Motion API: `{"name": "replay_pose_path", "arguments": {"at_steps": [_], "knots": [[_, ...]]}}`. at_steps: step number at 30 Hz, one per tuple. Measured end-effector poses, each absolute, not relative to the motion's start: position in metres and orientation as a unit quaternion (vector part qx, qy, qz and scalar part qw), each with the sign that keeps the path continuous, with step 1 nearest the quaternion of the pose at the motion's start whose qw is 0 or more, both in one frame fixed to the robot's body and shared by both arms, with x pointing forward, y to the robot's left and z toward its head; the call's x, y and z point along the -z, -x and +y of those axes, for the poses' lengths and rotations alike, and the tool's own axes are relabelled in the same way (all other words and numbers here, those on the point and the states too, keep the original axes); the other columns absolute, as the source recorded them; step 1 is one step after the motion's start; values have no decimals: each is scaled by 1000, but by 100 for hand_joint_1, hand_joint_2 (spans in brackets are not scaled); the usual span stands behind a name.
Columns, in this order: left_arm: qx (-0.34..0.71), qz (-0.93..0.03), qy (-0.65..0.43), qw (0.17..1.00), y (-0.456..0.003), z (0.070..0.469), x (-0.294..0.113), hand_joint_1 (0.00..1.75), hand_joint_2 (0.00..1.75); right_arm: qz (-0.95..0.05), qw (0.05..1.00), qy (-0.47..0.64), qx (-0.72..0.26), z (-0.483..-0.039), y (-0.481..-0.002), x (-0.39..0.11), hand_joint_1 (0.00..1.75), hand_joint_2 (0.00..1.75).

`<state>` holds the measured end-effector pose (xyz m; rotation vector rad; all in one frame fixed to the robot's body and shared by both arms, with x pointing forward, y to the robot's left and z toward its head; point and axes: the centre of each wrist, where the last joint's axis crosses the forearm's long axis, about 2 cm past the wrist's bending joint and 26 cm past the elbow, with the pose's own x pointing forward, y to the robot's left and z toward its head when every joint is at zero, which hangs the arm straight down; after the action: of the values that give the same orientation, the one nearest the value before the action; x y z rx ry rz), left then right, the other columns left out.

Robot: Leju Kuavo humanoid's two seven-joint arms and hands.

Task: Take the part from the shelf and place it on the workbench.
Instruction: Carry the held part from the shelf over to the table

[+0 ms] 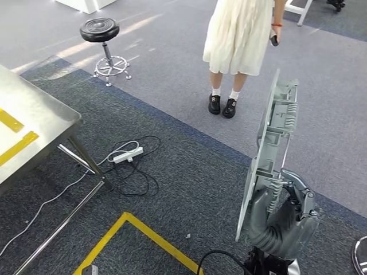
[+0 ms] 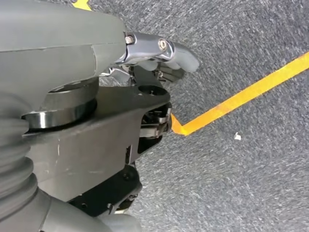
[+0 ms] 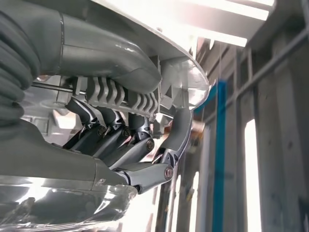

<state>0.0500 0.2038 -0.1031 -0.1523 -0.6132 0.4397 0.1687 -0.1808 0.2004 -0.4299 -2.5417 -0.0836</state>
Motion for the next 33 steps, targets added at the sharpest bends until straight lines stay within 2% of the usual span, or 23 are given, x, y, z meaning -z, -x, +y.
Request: {"name": "replay_pose_path", "arguments": {"at_steps": [33], "knots": [[-212,-297,73,928,-49,205,103,0,175,-947,273,165,28,-180,-171,-203,175,175]]}}
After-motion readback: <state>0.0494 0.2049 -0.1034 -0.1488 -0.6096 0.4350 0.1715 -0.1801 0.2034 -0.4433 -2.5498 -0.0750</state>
